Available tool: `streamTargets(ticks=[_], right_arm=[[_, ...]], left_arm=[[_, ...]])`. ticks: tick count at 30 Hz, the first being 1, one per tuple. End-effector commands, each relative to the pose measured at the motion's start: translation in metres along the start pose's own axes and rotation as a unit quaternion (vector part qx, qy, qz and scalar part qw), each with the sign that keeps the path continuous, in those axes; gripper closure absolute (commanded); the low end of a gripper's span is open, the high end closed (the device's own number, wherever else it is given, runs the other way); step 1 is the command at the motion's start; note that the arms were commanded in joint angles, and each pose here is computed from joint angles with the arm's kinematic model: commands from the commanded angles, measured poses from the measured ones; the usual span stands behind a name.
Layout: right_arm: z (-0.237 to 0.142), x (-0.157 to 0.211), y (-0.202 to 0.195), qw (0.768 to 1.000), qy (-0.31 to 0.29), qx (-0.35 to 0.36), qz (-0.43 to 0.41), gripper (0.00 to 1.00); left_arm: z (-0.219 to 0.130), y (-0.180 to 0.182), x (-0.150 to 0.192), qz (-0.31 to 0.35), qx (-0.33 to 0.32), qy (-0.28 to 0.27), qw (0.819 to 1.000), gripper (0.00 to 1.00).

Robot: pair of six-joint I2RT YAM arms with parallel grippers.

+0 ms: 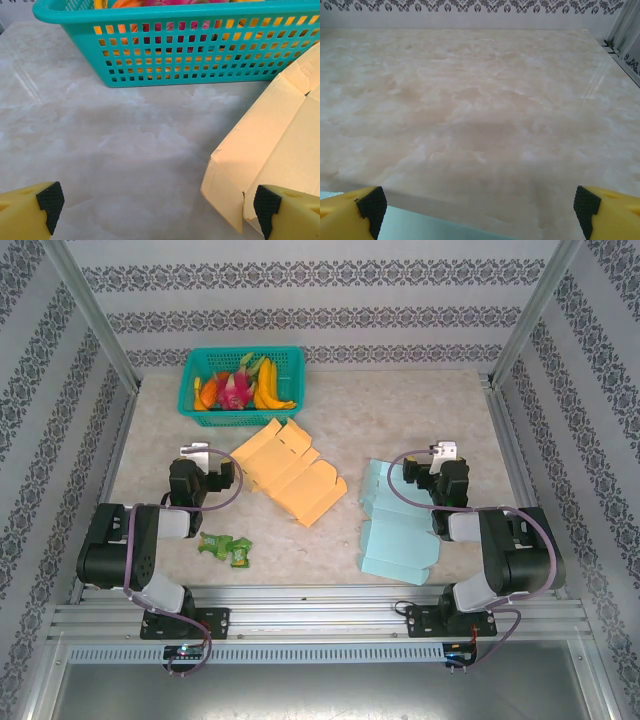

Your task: Fold the paper box

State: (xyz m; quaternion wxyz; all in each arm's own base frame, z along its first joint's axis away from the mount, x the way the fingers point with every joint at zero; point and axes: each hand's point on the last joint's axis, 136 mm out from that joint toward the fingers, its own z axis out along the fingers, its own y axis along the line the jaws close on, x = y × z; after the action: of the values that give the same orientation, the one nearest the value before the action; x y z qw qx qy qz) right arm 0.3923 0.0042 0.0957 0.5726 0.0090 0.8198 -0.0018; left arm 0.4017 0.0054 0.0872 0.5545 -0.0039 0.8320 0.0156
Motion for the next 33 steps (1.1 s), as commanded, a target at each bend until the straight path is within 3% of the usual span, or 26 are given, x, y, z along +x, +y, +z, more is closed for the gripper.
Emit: streamTargets(ticks=[1, 33], right_arm=[[0.0015, -0.0108, -0.0018, 1.000, -0.016, 0.001, 0.003, 0.02], [0.0016, -0.0111, -0.0025, 1.000, -0.016, 0.002, 0.004, 0.02]], left_arm=[[-0.0008, 0.0001, 0.0061, -0.002, -0.003, 0.006, 1.000, 0.00], [0.0001, 0.0000, 0.0058, -0.006, 0.003, 0.008, 1.000, 0.00]])
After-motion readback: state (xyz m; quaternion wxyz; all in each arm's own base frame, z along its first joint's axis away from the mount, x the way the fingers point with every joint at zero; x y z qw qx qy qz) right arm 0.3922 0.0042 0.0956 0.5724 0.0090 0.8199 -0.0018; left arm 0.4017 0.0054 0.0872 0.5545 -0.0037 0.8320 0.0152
